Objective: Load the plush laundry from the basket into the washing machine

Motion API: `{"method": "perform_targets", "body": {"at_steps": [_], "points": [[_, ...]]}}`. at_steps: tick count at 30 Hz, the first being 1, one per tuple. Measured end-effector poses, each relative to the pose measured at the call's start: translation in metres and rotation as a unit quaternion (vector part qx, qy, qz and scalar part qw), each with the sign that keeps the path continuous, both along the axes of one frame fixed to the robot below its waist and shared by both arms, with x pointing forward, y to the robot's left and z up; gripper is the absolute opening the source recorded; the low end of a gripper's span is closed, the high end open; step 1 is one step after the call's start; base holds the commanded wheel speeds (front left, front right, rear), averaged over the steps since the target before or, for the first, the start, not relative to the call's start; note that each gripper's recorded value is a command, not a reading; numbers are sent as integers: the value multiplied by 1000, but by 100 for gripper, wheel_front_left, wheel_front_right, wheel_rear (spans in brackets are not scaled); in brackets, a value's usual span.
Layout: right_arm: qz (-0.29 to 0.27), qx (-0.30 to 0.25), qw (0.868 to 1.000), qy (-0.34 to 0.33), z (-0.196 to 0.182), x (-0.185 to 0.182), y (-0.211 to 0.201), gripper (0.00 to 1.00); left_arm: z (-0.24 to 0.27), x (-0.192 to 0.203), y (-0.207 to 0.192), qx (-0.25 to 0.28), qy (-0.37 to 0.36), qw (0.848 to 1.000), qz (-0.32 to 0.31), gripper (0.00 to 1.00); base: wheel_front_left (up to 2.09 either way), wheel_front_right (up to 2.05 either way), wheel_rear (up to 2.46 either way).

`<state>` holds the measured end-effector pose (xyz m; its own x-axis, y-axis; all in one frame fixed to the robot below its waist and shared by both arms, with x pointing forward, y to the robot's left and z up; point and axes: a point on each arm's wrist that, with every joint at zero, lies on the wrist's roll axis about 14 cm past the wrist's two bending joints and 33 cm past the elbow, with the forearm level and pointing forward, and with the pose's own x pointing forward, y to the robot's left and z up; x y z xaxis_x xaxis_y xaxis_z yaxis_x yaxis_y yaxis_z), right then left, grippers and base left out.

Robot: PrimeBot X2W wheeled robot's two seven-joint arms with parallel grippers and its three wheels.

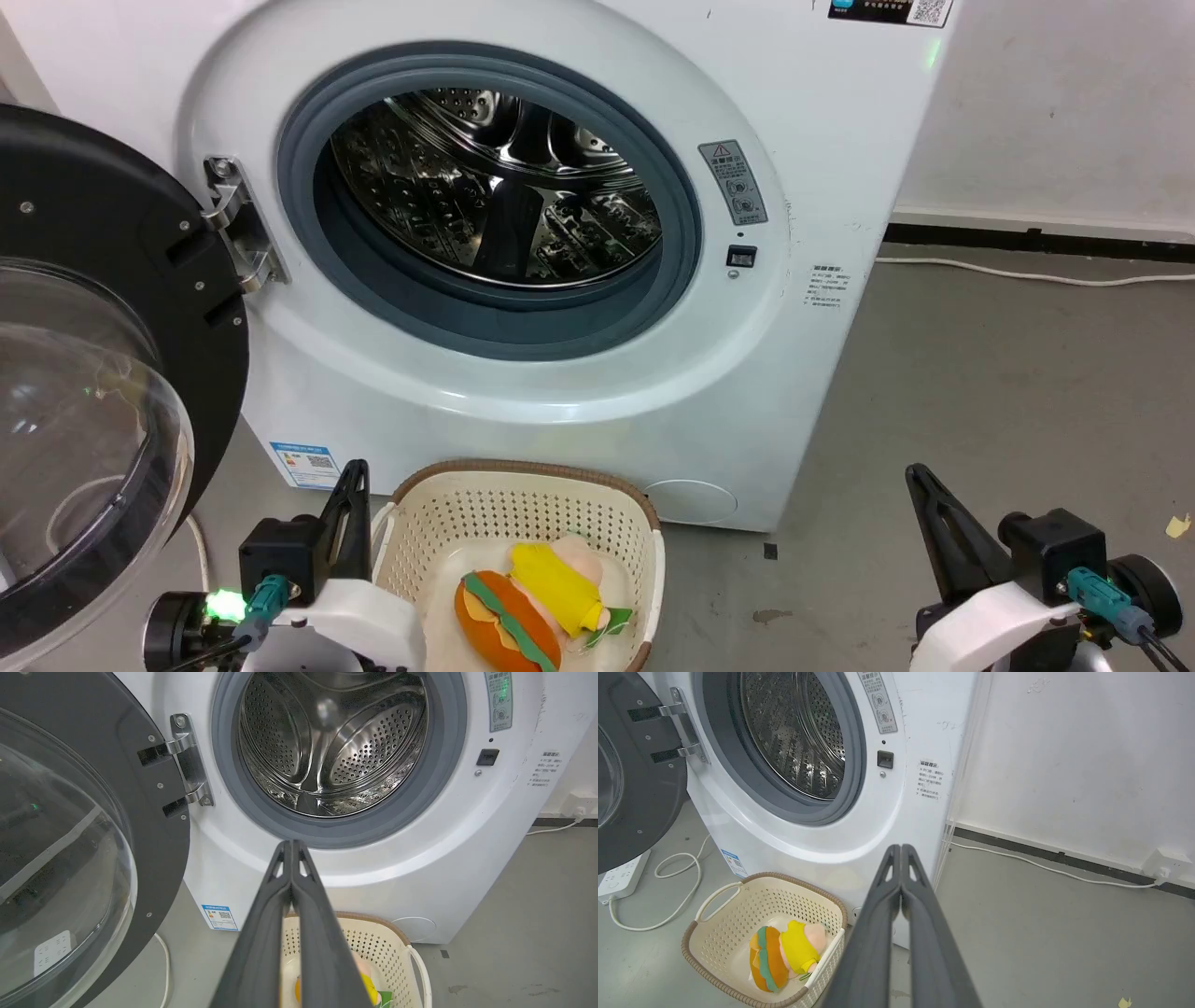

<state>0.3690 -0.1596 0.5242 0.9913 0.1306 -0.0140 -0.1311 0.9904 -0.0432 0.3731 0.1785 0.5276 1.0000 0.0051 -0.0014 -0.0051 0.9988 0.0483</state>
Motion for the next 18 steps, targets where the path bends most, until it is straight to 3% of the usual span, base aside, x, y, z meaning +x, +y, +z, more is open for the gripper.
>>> {"method": "perform_targets", "body": {"at_steps": [18], "points": [[0, 0, 1000, 0, 0, 0, 0, 0, 0, 0, 0, 0, 0, 1000, 0, 0, 0, 0, 0]]}}
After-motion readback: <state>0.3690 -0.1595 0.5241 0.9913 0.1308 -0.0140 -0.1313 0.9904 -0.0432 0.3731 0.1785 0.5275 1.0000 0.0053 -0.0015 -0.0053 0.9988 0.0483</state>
